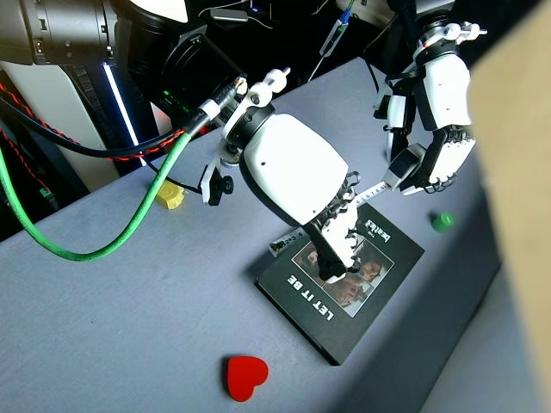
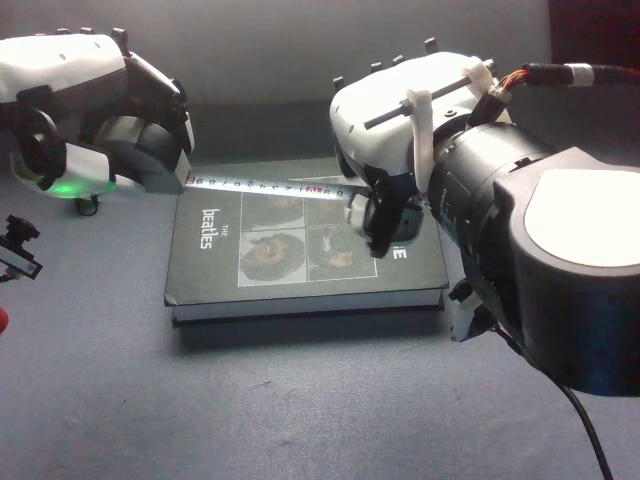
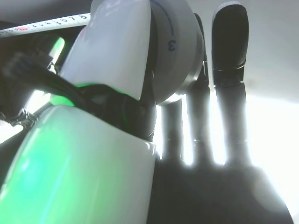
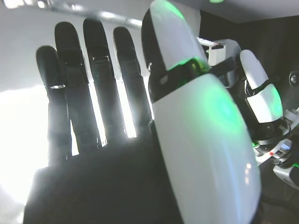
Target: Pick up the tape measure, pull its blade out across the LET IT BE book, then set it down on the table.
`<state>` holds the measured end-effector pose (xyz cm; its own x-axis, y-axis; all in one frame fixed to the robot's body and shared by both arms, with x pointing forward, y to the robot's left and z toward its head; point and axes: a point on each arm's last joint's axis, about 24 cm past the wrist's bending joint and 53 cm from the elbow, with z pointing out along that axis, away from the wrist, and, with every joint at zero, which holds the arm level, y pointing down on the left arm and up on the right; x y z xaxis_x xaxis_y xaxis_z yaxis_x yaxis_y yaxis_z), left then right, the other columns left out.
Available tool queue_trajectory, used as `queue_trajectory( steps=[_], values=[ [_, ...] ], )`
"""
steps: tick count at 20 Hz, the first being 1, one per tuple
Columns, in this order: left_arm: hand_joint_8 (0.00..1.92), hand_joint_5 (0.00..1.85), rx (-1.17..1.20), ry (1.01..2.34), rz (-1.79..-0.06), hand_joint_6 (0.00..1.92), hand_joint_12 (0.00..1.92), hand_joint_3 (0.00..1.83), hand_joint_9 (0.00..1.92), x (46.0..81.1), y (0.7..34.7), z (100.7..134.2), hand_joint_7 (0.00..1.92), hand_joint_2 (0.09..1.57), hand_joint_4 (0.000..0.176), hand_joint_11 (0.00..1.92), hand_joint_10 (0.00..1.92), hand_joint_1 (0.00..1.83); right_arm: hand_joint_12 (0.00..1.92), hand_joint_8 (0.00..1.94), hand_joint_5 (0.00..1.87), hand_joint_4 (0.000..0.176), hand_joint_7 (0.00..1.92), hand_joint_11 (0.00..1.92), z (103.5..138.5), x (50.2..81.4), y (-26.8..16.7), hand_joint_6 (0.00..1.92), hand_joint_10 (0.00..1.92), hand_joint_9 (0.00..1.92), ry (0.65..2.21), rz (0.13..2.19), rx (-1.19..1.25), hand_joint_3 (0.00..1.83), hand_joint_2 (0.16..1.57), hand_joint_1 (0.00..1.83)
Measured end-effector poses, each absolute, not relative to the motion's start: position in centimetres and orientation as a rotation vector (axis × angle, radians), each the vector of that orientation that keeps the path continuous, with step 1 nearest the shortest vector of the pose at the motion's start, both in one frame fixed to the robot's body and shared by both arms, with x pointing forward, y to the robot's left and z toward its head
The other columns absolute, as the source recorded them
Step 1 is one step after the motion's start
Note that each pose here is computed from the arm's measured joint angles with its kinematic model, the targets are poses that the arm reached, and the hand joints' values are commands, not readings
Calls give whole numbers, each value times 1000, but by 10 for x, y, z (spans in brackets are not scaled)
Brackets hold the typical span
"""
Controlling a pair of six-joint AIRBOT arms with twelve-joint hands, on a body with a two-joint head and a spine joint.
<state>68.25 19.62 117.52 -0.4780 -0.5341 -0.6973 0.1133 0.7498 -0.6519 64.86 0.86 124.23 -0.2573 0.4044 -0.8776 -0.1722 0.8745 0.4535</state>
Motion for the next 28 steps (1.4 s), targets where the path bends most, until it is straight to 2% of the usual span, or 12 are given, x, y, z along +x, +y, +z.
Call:
queue_trajectory(
  steps=[1, 5, 8, 19, 28],
  values=[
    [1229, 852, -322, 1928, -797, 924, 1192, 0, 879, 682, 196, 1175, 847, 1159, 0, 880, 1357, 1366, 1305, 1104, 676, 0, 919, 540, 1242, 648, 9, 1421, 152, 1055, 1749, 553, 177, 0, 1217, 1173],
    [1225, 853, -320, 1929, -797, 924, 1199, 0, 887, 682, 196, 1175, 846, 1157, 0, 898, 1350, 1367, 1345, 1205, 626, 0, 876, 501, 1242, 649, 8, 1458, 593, 830, 1748, 550, 176, 0, 1242, 1162],
    [1220, 843, -320, 1929, -797, 936, 1195, 0, 894, 682, 196, 1175, 847, 1157, 0, 895, 1341, 1367, 1350, 1205, 605, 0, 899, 508, 1239, 649, 7, 1445, 697, 819, 1754, 547, 177, 0, 1240, 1178],
    [1223, 845, -322, 1930, -795, 938, 1193, 0, 895, 683, 197, 1175, 844, 1157, 0, 891, 1340, 1367, 1348, 1146, 660, 0, 929, 548, 1233, 650, 2, 1387, 729, 838, 1757, 531, 172, 0, 1218, 1184],
    [1233, 852, -333, 1924, -796, 923, 1170, 0, 899, 685, 199, 1176, 835, 1158, 0, 898, 1341, 1367, 1347, 1192, 620, 0, 920, 533, 1239, 651, 3, 1404, 723, 824, 1735, 534, 158, 1, 1230, 1190]
  ],
)
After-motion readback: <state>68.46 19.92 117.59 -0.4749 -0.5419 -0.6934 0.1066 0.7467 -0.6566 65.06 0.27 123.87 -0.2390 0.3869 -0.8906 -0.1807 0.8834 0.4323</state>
